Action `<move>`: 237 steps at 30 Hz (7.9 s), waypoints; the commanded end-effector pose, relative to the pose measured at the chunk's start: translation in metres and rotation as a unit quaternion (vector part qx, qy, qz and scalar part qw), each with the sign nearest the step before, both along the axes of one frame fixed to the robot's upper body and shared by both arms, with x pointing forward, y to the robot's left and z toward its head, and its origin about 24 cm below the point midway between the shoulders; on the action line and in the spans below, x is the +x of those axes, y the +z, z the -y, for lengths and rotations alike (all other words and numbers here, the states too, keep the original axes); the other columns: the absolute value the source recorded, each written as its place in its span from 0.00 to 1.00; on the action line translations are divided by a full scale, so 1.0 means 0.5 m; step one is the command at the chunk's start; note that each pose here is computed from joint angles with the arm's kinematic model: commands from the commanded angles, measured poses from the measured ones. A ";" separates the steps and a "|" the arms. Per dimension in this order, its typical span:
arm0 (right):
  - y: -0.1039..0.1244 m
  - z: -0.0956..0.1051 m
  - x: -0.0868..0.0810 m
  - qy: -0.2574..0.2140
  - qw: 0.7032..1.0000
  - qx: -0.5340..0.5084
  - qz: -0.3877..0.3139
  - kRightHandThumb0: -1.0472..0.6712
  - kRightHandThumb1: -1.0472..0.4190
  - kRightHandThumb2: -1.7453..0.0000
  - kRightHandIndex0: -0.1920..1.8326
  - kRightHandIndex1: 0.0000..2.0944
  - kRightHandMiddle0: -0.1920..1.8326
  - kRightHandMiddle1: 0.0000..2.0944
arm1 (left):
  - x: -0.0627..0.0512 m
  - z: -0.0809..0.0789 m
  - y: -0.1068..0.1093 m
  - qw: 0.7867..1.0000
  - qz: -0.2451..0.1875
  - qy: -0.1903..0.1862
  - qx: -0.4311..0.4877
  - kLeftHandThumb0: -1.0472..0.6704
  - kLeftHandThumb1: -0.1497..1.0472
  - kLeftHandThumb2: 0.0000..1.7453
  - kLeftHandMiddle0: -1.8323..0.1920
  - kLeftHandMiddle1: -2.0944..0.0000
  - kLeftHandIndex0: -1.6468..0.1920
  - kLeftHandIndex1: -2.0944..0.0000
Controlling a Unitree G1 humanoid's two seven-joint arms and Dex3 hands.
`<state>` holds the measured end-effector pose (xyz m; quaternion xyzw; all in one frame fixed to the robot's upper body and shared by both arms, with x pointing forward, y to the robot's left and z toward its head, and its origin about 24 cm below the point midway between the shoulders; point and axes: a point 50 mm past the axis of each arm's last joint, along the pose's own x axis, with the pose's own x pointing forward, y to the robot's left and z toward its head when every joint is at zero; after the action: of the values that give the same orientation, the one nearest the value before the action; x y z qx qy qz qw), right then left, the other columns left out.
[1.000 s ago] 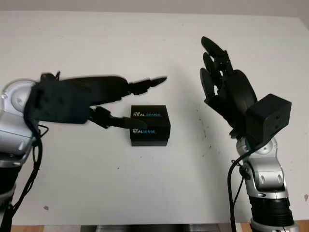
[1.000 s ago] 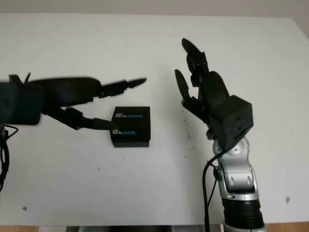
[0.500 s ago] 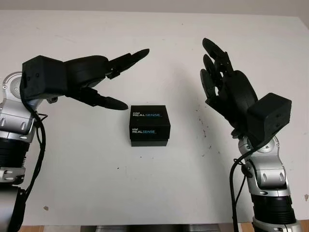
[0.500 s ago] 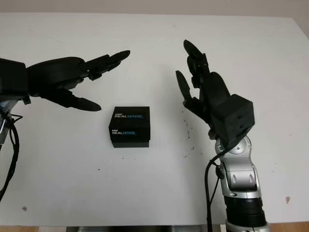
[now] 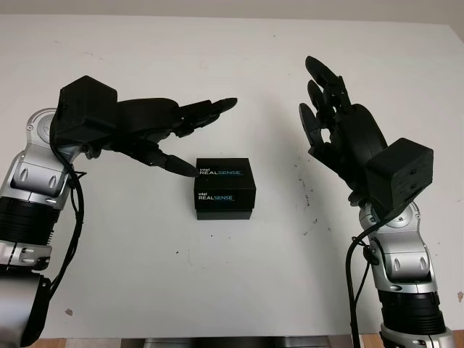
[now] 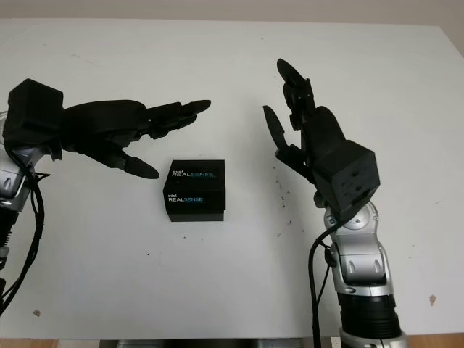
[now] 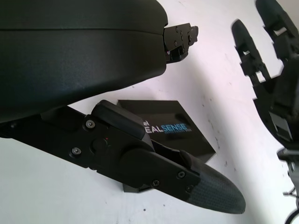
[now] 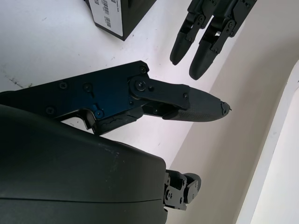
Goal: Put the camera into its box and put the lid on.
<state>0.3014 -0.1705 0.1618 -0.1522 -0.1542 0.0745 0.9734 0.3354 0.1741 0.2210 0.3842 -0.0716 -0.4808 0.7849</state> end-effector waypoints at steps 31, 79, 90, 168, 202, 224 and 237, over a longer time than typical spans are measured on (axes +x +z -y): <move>0.004 0.002 -0.005 -0.010 1.000 -0.011 0.004 0.23 0.00 0.65 0.09 0.03 0.04 0.17 | -0.046 0.014 -0.057 0.984 0.141 0.072 0.081 0.05 0.90 0.03 1.00 1.00 1.00 1.00; 0.004 0.004 -0.005 -0.014 1.000 -0.002 0.001 0.22 0.00 0.65 0.09 0.03 0.06 0.13 | -0.036 0.022 -0.068 0.984 0.106 0.094 0.103 0.04 0.92 0.03 0.96 0.97 0.96 0.97; 0.004 0.003 -0.008 -0.021 1.000 -0.002 -0.005 0.22 0.00 0.66 0.09 0.02 0.07 0.13 | -0.027 0.023 -0.081 0.989 0.053 0.119 0.067 0.06 0.93 0.03 0.92 0.95 0.96 0.97; -0.004 0.004 -0.013 -0.018 1.000 0.001 -0.004 0.22 0.00 0.68 0.09 0.03 0.11 0.06 | -0.106 0.031 -0.136 0.968 0.190 0.163 -0.021 0.45 1.00 0.25 0.87 0.00 0.97 0.01; -0.009 0.006 -0.014 -0.006 1.000 0.006 -0.013 0.23 0.00 0.68 0.08 0.02 0.10 0.04 | -0.101 0.031 -0.144 0.965 0.205 0.147 -0.071 0.43 1.00 0.22 0.84 0.00 0.94 0.01; -0.009 0.012 -0.017 -0.007 1.000 0.005 -0.017 0.22 0.00 0.68 0.08 0.02 0.10 0.03 | -0.118 0.029 -0.198 0.952 0.270 0.142 -0.036 0.43 1.00 0.24 0.83 0.00 0.98 0.03; -0.010 0.013 -0.020 -0.012 1.000 0.009 -0.024 0.23 0.00 0.68 0.08 0.02 0.11 0.03 | -0.127 0.035 -0.231 0.950 0.269 0.150 -0.044 0.43 1.00 0.25 0.85 0.00 0.99 0.10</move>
<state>0.2950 -0.1748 0.1552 -0.1417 -0.1240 0.0703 0.9796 0.2779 0.1568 0.1250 0.4672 -0.2736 -0.2104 0.8140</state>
